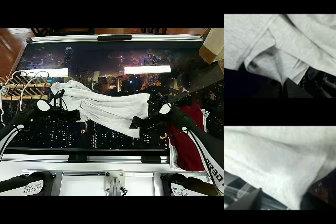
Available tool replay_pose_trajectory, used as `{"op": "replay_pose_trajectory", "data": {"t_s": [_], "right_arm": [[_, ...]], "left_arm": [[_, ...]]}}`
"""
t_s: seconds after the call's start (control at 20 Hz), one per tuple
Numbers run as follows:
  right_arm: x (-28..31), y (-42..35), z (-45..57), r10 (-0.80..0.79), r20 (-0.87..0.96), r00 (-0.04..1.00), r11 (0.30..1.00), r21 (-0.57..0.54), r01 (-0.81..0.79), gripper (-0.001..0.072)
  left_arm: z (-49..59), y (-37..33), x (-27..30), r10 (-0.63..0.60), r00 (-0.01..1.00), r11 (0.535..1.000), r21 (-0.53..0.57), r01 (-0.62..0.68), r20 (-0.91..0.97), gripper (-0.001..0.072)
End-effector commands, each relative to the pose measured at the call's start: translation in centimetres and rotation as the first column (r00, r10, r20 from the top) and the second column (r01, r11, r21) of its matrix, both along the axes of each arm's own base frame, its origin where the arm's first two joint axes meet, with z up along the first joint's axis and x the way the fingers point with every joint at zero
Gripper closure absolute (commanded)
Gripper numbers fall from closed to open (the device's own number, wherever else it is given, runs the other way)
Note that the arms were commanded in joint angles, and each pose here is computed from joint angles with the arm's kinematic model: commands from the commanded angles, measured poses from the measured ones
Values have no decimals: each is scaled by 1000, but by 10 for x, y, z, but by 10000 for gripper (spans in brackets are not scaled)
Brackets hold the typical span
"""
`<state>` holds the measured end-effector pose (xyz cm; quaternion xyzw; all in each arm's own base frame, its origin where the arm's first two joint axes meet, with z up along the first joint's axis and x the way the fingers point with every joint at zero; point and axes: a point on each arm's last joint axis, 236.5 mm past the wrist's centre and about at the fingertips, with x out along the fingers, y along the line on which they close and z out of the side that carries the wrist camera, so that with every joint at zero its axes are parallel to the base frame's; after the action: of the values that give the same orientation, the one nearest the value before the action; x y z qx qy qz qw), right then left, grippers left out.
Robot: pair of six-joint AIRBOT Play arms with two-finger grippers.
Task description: Fold the shirts.
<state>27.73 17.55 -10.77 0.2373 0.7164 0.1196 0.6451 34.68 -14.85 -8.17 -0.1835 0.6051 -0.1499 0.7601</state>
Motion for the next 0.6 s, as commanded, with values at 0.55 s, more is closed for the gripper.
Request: {"op": "replay_pose_trajectory", "data": {"t_s": [0.55], "right_arm": [[54, -95, 527, 26, 999, 24, 979, -31, 203, 639]], "left_arm": [[553, 130, -36, -52, 290, 909, 166, -384, 956, 670]]}}
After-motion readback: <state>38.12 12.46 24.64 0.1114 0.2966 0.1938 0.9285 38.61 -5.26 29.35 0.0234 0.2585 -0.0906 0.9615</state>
